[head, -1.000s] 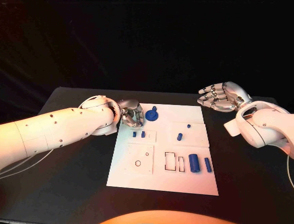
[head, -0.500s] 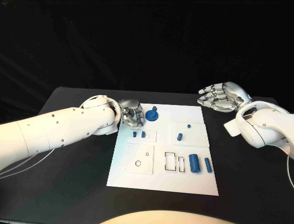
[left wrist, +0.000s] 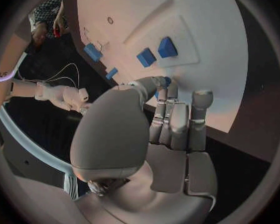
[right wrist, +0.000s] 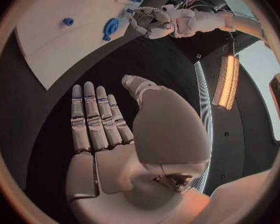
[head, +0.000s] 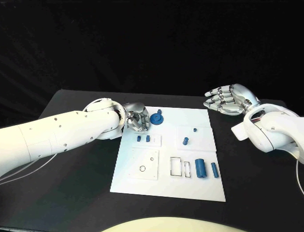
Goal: Assemble the parts on the task board
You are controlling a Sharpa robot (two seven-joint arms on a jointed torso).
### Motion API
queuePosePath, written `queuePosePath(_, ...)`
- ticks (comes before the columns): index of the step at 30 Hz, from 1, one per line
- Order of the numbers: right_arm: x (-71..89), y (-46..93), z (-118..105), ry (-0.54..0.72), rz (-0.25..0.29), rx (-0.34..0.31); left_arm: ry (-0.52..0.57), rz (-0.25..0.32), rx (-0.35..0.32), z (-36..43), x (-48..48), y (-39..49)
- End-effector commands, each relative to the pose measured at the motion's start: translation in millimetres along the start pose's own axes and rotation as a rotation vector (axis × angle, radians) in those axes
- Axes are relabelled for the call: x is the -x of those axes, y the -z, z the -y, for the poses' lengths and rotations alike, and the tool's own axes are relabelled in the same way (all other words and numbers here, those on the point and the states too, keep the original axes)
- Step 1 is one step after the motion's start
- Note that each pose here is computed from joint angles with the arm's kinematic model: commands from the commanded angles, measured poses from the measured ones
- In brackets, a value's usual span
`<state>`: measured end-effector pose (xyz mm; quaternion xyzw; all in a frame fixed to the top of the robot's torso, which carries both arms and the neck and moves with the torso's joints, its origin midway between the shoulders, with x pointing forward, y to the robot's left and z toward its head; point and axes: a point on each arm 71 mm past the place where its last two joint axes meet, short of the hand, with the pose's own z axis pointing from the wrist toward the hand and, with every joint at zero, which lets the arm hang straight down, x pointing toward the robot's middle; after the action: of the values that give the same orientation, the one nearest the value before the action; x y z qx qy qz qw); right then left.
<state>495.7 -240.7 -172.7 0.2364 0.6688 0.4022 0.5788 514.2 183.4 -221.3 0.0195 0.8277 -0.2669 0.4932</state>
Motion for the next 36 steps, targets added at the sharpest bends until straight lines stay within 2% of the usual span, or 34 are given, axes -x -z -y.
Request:
queuePosePath(1,-1.5,0.1,-1.0,0.003,-0.016,0.011,-0.005,-0.047,0.001,2.1,-5.2,-0.8)
queuePosePath(10,-1.2,0.2,-0.8,0.003,-0.015,0.01,-0.032,-0.039,0.035,-1.4,-4.4,-1.3)
queuePosePath(36,-1.4,-0.2,-0.4,0.003,-0.018,0.008,-0.024,0.006,0.008,0.8,-1.5,-1.8)
